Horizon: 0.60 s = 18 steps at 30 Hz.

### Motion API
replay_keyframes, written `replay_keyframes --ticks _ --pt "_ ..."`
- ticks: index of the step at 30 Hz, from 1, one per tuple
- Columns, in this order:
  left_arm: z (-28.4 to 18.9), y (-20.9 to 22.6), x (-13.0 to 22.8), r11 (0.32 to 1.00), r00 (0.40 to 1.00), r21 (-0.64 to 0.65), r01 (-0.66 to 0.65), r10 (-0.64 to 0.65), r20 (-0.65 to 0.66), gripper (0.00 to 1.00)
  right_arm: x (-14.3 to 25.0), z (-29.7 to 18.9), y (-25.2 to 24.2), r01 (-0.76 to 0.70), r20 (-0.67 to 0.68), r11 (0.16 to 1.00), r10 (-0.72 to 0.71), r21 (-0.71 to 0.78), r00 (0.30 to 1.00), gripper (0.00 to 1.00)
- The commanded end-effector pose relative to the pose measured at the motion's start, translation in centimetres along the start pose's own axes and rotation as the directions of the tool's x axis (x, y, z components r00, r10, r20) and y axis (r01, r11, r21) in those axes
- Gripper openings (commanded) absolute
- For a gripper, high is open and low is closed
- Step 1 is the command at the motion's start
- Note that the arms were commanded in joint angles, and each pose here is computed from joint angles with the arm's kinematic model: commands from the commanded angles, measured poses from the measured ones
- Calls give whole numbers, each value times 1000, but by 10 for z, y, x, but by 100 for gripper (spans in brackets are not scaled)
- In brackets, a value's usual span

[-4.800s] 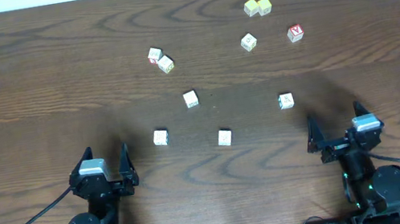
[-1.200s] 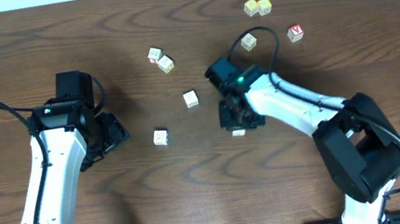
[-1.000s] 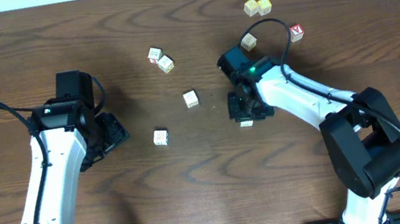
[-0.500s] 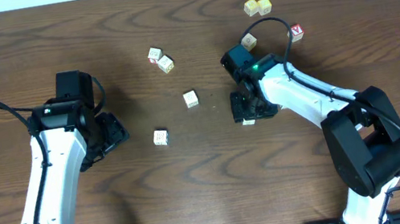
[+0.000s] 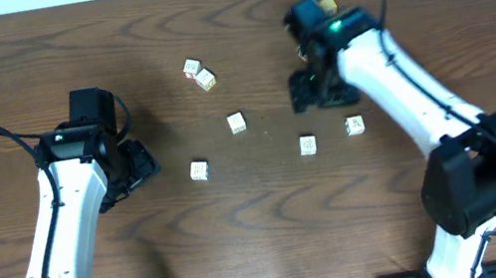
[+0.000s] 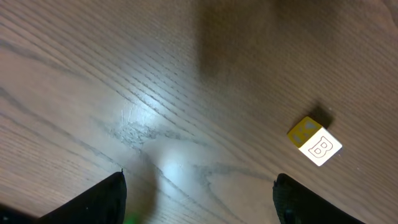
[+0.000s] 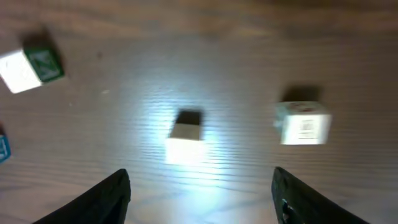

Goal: Lift 4 blocks
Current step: 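Move the right gripper to the A block and grasp it, then carry the A block and set it beside the Y block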

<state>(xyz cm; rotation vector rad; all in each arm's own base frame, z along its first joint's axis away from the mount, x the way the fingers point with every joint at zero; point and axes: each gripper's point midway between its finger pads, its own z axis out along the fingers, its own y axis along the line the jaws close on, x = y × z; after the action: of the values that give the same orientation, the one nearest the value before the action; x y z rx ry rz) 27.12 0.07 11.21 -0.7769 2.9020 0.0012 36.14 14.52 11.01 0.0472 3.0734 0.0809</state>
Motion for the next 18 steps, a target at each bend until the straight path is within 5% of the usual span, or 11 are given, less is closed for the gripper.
replay_keyframes --ticks 1,18 --pt "-5 0 -6 1000 999 -6 23 -22 23 76 -1 2 -36 39 -45 998 -37 44 998 72" --pt "-5 0 -6 1000 999 -6 23 -23 23 76 4 77 -86 114 -47 993 -112 43 993 68"
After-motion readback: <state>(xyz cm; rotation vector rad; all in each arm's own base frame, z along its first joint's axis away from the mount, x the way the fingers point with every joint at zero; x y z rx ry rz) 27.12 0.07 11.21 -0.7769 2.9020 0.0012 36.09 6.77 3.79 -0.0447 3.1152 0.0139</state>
